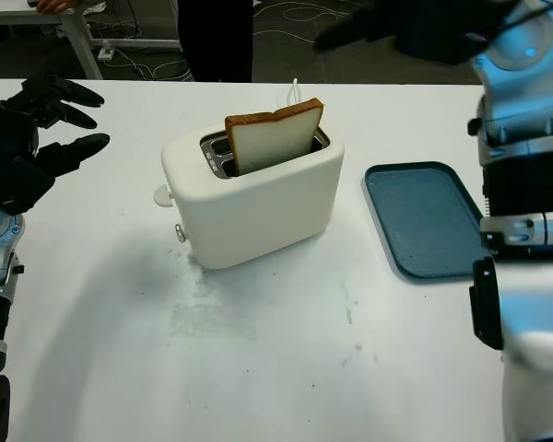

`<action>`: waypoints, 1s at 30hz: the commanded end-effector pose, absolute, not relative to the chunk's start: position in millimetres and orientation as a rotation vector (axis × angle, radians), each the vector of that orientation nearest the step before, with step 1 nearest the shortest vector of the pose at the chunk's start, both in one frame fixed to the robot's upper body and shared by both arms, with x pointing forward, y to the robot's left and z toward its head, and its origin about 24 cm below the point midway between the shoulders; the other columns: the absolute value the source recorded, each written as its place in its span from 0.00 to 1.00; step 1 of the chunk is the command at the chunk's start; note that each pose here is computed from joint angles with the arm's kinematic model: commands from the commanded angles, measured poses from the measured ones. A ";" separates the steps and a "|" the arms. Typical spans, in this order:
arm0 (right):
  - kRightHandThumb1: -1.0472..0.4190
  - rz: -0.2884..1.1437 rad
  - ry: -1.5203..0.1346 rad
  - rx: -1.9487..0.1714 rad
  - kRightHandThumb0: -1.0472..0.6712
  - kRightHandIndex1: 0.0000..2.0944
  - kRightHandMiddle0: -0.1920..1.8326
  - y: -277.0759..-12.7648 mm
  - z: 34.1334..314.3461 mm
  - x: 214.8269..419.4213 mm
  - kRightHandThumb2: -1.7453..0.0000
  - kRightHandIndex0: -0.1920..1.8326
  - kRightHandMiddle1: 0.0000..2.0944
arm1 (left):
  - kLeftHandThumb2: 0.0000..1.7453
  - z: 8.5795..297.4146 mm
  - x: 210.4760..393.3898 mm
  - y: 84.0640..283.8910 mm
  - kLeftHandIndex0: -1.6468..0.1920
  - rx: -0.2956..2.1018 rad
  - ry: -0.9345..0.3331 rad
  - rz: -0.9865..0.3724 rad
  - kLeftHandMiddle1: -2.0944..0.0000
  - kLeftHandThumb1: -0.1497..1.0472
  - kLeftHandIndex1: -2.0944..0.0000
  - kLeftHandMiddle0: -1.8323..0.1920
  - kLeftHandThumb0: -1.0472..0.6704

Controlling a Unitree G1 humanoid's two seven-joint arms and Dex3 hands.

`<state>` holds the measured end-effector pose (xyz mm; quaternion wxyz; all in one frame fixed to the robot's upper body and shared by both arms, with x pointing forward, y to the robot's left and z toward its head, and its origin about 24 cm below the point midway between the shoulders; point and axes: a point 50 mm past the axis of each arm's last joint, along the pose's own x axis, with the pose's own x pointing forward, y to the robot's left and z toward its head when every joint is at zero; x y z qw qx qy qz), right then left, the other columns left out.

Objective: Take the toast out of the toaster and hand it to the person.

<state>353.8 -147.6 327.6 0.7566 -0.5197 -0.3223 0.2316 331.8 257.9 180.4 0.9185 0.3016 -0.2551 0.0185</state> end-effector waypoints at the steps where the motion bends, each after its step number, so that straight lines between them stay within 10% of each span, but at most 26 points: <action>1: 0.31 0.539 -0.667 -1.188 0.08 0.02 0.46 -138.5 329.2 354.4 0.99 0.47 0.00 | 0.07 183.1 331.6 258.4 0.68 0.628 -0.537 0.044 0.37 0.89 0.43 0.69 0.09; 30: 0.26 0.657 -0.491 -1.381 0.23 0.02 0.39 -109.5 258.6 373.6 1.00 0.39 0.01 | 0.10 178.7 331.2 259.0 0.69 0.650 -0.548 0.045 0.38 0.89 0.43 0.69 0.08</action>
